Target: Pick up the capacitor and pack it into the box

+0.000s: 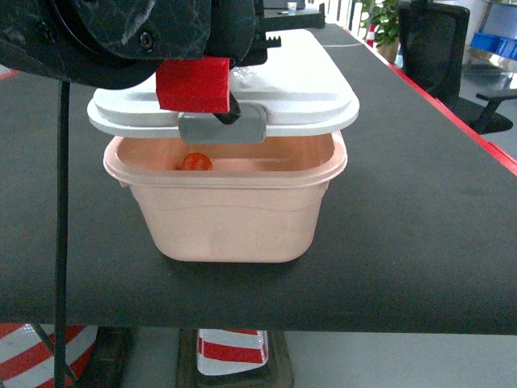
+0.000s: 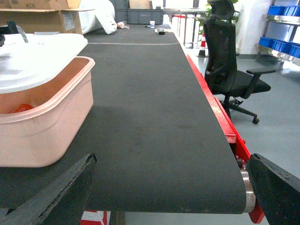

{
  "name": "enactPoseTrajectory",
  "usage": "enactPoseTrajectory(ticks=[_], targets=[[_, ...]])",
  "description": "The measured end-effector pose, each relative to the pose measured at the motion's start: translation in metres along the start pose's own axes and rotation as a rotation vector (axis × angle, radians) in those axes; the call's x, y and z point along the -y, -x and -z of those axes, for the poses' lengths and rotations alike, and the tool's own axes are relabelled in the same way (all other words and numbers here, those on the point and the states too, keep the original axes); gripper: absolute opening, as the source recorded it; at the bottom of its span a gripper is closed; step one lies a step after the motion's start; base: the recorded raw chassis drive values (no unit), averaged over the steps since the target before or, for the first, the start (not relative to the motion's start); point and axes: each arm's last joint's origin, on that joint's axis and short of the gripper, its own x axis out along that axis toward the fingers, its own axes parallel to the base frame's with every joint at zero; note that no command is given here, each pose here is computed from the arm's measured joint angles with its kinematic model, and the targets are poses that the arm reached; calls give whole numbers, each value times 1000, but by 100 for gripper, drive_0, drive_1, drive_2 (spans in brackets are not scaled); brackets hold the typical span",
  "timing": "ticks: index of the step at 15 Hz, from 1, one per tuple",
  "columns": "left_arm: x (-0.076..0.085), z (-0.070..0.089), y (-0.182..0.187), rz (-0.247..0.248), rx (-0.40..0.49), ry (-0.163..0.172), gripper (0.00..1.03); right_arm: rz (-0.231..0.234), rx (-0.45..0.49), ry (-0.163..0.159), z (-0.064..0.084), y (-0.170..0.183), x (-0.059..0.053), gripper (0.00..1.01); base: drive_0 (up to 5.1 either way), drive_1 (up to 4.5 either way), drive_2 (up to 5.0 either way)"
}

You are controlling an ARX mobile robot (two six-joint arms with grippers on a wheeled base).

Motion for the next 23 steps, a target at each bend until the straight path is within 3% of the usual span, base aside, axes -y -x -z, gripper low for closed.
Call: enactPoseTrajectory(ticks=[3, 12, 17, 18, 20, 22, 23], targets=[[-4, 11, -7, 3, -32, -21, 2, 0, 0, 0, 0, 0, 0, 98, 0, 0, 0], [-5, 18, -13, 39, -59, -39, 2, 0, 0, 0, 0, 0, 0, 98, 0, 0, 0], [-5, 14, -14, 49, -38, -27, 61, 0, 0, 0, 0, 0, 0, 98, 0, 0, 0], [-5, 7, -13, 61, -4, -8, 75, 0, 0, 0, 0, 0, 0, 98, 0, 0, 0], [-3, -24, -8, 95, 84, 34, 98, 0, 0, 0, 0, 0, 0, 98, 0, 0, 0], [-4, -68, 6, 113, 192, 73, 98, 0, 0, 0, 0, 0, 0, 98, 0, 0, 0], [-8, -81, 14, 115, 225, 91, 98, 0, 0, 0, 0, 0, 0, 98, 0, 0, 0]])
